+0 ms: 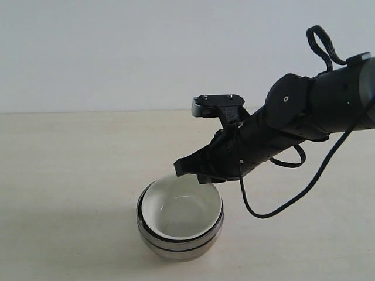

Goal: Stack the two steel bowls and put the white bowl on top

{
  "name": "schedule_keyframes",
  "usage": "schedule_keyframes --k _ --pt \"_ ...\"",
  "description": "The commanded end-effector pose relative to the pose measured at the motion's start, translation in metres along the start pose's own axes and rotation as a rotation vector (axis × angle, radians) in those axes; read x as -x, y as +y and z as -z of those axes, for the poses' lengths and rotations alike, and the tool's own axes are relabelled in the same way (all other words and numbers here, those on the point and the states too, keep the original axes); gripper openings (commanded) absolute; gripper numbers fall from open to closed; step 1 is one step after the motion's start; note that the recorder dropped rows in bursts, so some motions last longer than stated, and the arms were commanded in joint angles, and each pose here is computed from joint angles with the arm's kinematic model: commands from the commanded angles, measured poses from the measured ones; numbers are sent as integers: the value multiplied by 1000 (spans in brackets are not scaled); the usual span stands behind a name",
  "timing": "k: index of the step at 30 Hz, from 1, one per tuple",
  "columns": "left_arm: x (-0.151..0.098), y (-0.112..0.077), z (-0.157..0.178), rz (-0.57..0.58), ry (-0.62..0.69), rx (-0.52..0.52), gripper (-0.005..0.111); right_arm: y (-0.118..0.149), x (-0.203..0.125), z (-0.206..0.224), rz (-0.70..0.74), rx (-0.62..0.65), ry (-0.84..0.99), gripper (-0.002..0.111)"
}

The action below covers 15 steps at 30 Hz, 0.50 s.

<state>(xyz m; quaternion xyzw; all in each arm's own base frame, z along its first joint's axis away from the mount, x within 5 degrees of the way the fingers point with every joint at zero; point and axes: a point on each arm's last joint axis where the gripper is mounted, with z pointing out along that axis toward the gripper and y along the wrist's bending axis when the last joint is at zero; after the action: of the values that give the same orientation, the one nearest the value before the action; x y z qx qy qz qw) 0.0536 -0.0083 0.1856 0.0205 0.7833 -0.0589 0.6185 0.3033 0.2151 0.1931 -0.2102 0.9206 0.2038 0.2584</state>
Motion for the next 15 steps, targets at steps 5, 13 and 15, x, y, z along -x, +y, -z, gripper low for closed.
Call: schedule_keyframes --k 5,13,15 --pt "-1 0 0 -1 -6 3 32 2 -5 0 -2 13 46 0" --pt "-1 0 0 -1 -6 3 32 2 -6 0 -2 14 49 0" --pt "-1 0 0 -1 -6 3 32 1 -4 0 -2 6 28 0"
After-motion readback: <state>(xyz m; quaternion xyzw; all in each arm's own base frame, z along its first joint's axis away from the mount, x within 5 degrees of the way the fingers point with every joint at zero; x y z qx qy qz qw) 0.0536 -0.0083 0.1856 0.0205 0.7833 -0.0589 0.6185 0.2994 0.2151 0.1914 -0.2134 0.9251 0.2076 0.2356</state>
